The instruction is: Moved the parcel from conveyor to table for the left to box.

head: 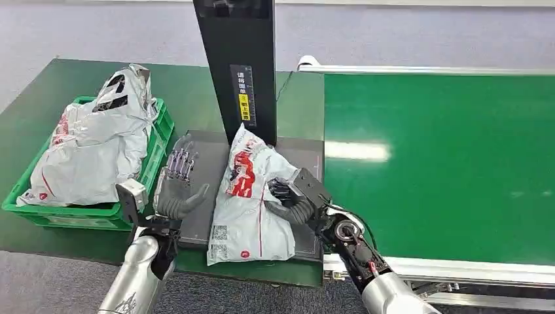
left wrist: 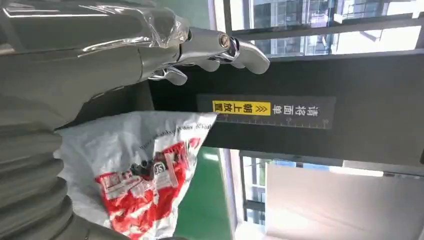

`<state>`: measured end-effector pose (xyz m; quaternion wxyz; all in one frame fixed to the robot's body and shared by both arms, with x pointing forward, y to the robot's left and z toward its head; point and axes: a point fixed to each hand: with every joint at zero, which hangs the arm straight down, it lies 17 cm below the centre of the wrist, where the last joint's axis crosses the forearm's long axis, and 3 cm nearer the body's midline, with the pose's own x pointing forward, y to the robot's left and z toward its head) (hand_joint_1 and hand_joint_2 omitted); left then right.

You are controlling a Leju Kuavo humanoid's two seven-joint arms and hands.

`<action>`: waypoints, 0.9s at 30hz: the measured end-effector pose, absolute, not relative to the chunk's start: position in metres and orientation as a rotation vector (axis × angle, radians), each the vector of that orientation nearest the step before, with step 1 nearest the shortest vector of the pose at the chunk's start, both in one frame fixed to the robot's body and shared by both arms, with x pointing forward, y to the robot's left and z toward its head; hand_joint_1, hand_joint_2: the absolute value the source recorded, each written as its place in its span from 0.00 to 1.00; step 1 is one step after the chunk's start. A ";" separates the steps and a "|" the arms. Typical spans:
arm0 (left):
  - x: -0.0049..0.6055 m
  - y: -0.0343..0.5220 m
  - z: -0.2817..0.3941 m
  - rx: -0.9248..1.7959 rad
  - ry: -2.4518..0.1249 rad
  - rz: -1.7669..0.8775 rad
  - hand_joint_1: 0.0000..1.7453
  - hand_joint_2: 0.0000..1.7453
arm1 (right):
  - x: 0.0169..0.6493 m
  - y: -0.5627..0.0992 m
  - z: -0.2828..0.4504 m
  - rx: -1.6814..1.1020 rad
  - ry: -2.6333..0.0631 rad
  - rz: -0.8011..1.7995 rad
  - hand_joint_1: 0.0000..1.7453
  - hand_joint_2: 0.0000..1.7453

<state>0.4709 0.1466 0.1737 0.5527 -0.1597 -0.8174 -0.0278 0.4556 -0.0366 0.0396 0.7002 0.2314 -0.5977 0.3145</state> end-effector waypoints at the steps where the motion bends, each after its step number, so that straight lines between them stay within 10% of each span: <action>1: 0.471 0.146 0.173 -0.370 -1.932 -0.076 0.00 1.00 | 0.461 -0.042 0.038 0.469 -1.344 0.695 0.00 1.00; 27: 0.443 0.056 0.050 0.555 -1.530 -1.340 0.00 1.00 | 0.479 -0.069 0.051 0.345 -1.492 0.611 0.00 1.00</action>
